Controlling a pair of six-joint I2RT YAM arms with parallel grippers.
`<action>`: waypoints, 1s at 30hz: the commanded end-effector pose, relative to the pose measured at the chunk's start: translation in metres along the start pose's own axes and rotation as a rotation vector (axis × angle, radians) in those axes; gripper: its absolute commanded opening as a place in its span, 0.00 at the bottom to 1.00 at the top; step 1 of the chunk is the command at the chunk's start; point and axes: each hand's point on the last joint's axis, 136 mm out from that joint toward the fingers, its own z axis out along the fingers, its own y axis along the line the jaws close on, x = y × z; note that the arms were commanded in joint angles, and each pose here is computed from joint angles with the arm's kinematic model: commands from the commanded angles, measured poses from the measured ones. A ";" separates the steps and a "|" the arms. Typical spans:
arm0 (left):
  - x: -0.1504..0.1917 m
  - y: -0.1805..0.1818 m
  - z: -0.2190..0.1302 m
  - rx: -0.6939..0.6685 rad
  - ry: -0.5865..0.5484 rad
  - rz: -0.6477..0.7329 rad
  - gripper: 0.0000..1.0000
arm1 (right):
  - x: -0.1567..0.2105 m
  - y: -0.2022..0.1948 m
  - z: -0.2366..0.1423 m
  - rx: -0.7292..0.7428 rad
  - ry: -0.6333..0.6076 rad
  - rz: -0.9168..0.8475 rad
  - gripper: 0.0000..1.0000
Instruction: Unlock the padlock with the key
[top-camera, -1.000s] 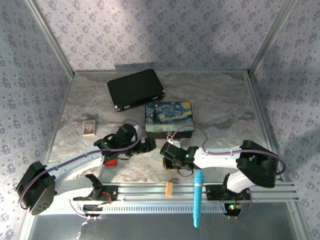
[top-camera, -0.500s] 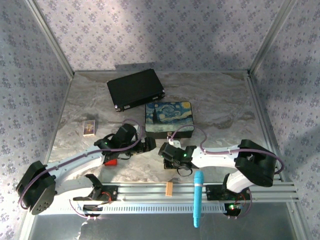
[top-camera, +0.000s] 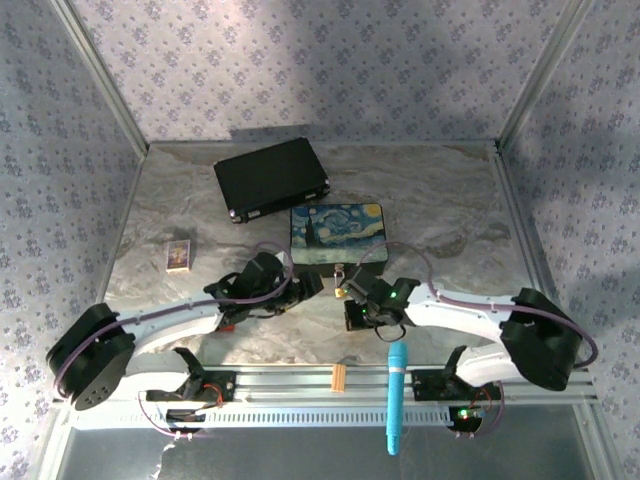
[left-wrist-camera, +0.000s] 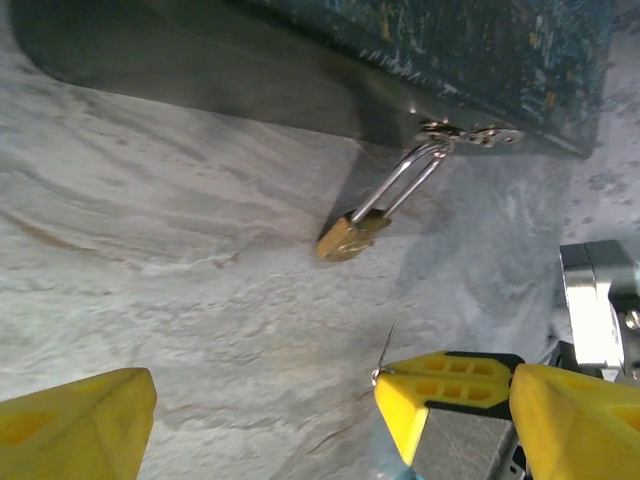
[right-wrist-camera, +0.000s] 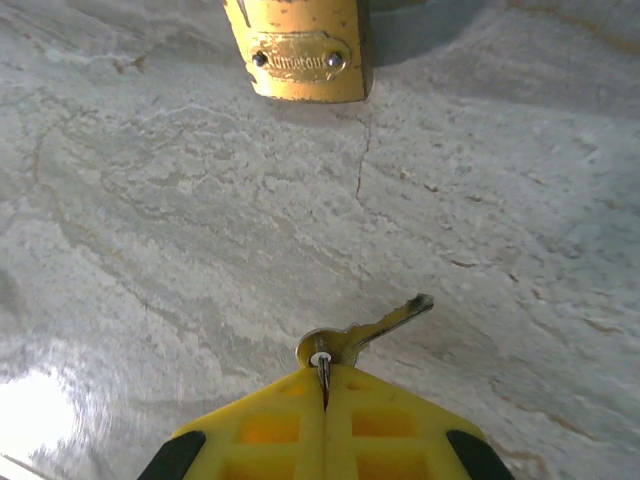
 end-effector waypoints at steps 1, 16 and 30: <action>0.001 -0.033 0.006 0.164 0.015 -0.140 0.90 | 0.001 0.007 -0.022 -0.045 0.052 -0.123 0.00; 0.005 -0.059 0.009 0.332 -0.018 -0.358 0.68 | -0.040 0.076 -0.071 -0.328 -0.053 -0.285 0.00; 0.013 -0.073 0.002 0.322 0.037 -0.294 0.23 | -0.046 0.080 -0.077 -0.356 -0.106 -0.311 0.00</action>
